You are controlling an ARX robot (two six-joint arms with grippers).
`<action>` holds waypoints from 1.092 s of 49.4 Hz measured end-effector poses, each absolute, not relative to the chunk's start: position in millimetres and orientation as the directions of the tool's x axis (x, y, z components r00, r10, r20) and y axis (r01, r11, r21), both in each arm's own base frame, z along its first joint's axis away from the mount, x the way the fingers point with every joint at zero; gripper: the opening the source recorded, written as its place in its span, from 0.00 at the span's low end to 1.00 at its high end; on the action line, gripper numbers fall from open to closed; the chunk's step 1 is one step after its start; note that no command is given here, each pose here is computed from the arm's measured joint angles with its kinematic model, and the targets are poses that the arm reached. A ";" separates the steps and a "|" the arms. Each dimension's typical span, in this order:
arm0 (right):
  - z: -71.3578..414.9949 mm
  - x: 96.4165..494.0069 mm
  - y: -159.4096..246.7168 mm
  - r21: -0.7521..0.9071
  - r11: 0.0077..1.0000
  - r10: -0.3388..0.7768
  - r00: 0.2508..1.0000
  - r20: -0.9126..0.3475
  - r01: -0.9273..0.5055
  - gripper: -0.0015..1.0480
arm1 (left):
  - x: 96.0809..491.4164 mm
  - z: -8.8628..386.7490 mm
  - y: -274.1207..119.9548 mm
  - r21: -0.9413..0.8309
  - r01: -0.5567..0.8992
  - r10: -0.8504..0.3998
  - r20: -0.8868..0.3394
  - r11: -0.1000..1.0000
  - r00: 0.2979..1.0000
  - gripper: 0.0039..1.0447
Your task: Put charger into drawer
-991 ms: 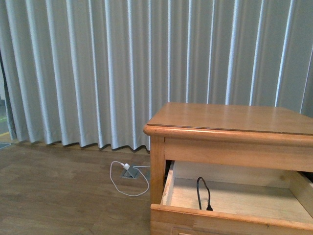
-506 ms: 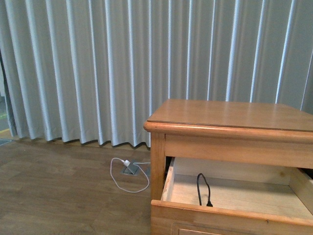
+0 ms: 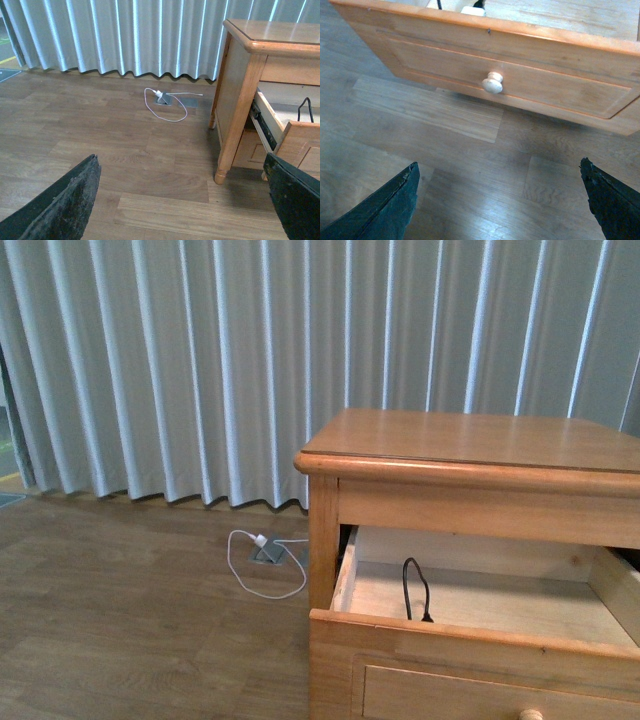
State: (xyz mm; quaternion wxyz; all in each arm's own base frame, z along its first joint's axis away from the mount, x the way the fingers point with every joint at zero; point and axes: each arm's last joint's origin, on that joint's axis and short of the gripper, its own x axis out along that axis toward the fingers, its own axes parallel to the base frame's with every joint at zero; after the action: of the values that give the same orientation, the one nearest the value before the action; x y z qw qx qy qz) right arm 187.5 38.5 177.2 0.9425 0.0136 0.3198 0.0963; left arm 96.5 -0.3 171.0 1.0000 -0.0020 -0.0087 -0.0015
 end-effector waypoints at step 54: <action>115.6 380.6 64.8 0.036 0.990 -0.099 0.844 -0.527 0.139 0.92 | 96.5 171.0 -0.3 -0.004 0.003 -0.003 0.017 1.000 1.000 0.94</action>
State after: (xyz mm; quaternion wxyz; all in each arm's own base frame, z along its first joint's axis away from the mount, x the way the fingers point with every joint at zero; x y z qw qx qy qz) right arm 380.6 64.8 115.6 0.9595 0.0363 0.2724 -0.0619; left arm 96.5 -0.3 171.0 1.0000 -0.0020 -0.0087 -0.0015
